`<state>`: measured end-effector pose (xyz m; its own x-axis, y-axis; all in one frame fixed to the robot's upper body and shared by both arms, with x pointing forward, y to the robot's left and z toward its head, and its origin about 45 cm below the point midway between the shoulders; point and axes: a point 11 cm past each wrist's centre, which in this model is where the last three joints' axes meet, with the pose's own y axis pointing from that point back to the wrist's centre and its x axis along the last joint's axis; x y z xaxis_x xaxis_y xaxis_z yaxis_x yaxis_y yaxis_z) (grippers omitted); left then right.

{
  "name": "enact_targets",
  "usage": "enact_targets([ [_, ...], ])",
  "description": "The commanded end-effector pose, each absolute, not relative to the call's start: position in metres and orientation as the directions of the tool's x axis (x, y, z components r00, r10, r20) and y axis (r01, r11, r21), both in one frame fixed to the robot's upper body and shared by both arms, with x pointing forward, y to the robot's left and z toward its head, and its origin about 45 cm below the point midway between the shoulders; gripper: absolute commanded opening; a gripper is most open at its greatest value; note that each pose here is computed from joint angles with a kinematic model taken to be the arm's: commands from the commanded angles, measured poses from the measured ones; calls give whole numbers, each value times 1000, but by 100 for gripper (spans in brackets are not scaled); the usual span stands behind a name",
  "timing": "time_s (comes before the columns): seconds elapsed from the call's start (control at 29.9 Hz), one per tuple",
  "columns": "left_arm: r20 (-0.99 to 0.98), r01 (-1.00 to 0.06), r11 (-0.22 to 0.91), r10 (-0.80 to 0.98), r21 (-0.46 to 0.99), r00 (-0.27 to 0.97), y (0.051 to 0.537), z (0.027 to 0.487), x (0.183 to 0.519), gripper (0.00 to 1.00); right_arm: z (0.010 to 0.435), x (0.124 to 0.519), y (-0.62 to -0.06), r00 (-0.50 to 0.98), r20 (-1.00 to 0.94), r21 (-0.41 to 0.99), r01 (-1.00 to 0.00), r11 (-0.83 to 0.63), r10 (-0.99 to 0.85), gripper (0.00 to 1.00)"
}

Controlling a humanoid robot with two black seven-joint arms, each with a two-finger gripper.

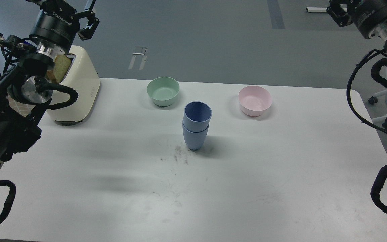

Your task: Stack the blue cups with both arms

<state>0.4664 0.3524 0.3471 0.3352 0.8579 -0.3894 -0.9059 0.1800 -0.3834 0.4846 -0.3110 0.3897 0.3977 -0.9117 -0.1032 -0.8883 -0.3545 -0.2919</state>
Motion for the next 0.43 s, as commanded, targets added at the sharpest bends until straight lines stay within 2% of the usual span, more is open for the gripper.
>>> enact_targets([
  [0.0,-393,-907,173,858,-383,330,354,347,467,98,386,481,-332,380,-233,-335,-895,-293,-895,100],
  [0.27,-399,-912,173,857,-372,325,357,340,464,98,342,466,-358,345,-460,-338,-920,-198,-819,100],
  [0.4,-410,-904,184,844,-386,347,356,341,463,98,338,465,-356,348,-482,-341,-920,-194,-804,100],
])
